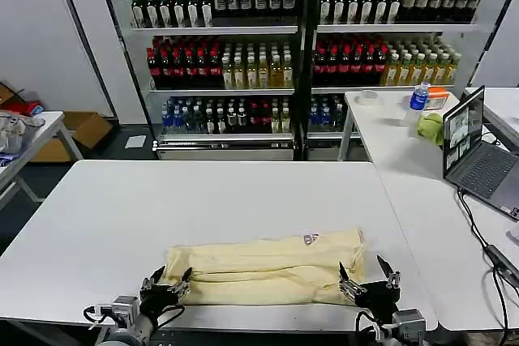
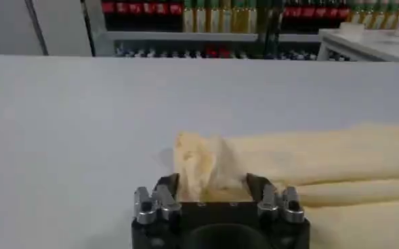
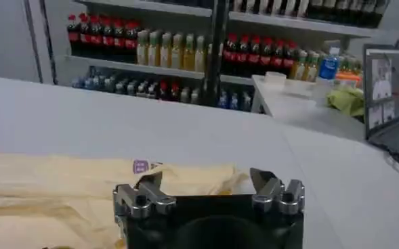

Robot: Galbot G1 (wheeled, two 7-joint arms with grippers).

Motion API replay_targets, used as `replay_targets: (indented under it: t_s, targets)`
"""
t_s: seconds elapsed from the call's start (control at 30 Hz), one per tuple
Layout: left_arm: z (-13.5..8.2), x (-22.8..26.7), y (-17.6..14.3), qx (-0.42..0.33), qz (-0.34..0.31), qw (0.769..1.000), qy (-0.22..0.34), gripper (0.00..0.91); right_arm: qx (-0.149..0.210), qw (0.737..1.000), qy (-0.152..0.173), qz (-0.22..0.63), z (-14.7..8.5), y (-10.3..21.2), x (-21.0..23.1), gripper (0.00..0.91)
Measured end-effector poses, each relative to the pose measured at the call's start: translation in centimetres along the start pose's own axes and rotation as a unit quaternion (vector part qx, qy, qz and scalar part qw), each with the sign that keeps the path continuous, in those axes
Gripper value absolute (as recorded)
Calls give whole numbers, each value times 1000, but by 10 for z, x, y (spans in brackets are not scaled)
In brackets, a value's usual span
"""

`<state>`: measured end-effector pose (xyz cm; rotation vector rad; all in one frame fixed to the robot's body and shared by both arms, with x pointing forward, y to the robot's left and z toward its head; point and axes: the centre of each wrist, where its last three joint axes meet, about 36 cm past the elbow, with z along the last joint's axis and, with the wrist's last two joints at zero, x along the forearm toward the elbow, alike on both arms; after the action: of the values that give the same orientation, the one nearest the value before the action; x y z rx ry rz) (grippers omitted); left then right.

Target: Fold and organize the clothes.

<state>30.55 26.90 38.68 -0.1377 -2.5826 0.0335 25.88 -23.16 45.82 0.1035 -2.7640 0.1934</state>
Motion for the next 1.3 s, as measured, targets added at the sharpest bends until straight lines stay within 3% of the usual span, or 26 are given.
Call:
replay_targets:
  t_s: [0.67, 1.3]
  targets:
    - [-10, 12, 21, 28, -13, 1000, -3, 10, -9, 1000, -10, -10, -8, 1, 5, 907]
    - [-62, 26, 141, -12, -132, 990, -40, 10, -7, 1000, -12, -22, -6, 2, -9, 907]
